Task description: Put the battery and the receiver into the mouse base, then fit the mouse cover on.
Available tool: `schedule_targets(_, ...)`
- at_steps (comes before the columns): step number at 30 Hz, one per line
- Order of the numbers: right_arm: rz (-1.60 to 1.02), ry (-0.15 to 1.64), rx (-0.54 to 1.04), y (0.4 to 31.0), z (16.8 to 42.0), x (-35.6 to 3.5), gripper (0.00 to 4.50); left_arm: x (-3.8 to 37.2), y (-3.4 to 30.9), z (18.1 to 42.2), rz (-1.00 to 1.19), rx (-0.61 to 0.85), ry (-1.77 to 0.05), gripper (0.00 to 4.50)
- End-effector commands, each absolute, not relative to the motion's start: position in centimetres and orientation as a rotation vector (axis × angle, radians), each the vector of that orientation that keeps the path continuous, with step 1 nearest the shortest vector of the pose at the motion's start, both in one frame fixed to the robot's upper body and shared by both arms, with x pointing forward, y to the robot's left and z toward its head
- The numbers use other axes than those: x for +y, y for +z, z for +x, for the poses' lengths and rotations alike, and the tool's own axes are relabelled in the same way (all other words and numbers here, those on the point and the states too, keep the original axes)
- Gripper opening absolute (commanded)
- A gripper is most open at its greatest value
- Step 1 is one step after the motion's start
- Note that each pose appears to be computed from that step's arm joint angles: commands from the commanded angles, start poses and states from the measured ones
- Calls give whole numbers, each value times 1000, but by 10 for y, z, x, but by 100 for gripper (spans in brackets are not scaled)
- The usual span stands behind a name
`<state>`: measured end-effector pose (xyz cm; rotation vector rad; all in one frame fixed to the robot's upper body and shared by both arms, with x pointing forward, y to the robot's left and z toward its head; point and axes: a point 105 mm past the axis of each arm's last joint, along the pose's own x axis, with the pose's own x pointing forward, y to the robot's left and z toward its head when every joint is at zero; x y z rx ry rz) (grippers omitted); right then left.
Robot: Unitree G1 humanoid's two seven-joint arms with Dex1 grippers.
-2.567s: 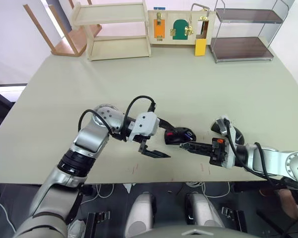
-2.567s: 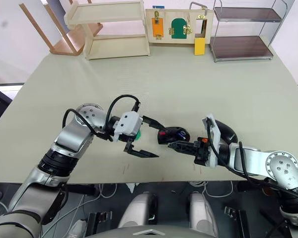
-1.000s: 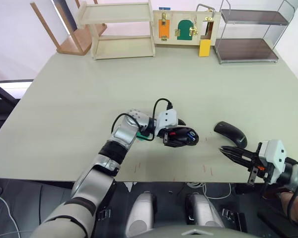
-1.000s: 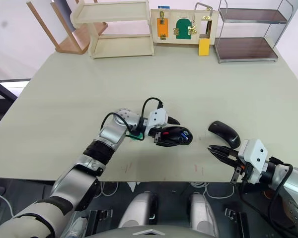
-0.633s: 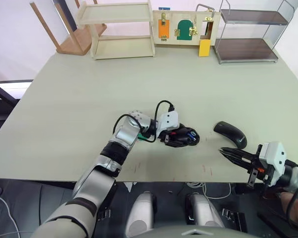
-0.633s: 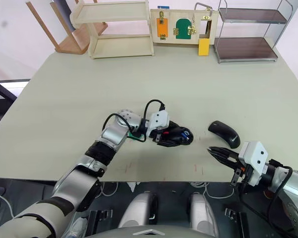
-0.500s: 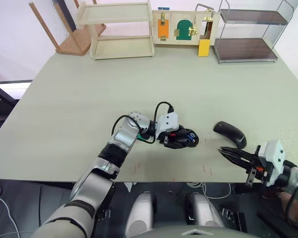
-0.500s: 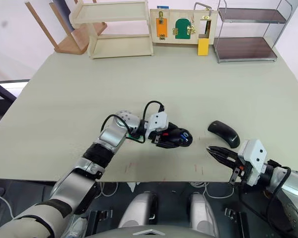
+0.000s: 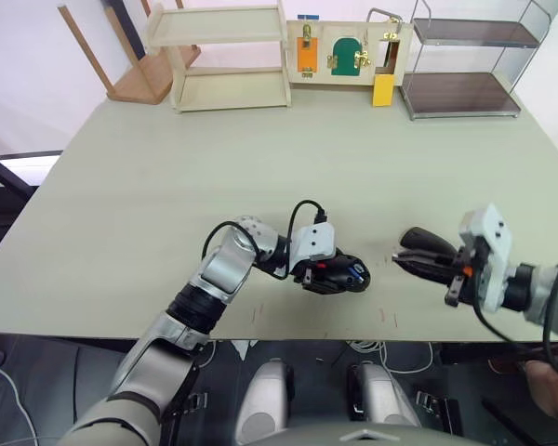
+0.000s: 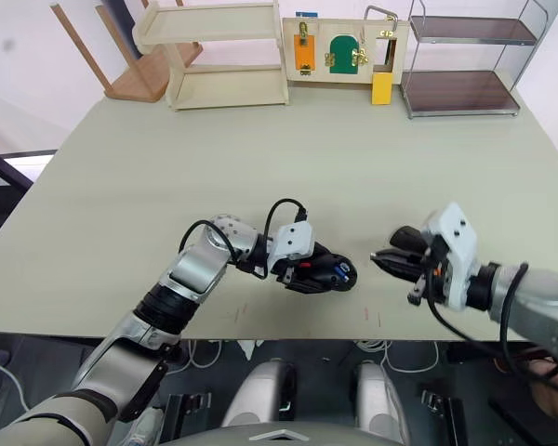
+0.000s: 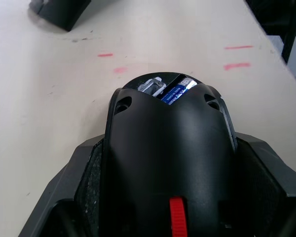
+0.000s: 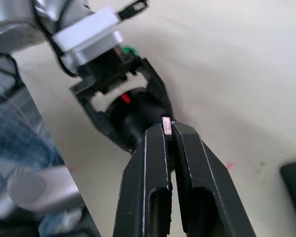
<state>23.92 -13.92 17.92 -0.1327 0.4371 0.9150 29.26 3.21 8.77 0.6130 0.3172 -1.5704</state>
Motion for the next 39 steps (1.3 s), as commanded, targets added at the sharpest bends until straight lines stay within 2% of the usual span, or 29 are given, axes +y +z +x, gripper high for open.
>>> schedule_targets(1,-124,934,577,187,241,-135,0,23,93,287,620,287,-1579,302)
schedule_targets(10,-240,958,862,206,258,-118,0,16,91,290,611,312,-1558,302)
schedule_targets(15,-305,930,992,201,267,-113,0,13,90,293,621,321,-1552,302)
schedule_targets(32,-469,840,1225,178,284,-94,0,11,87,297,645,377,-1541,302)
schedule_targets(39,-507,807,1255,170,289,-91,0,11,85,298,652,398,-1532,302)
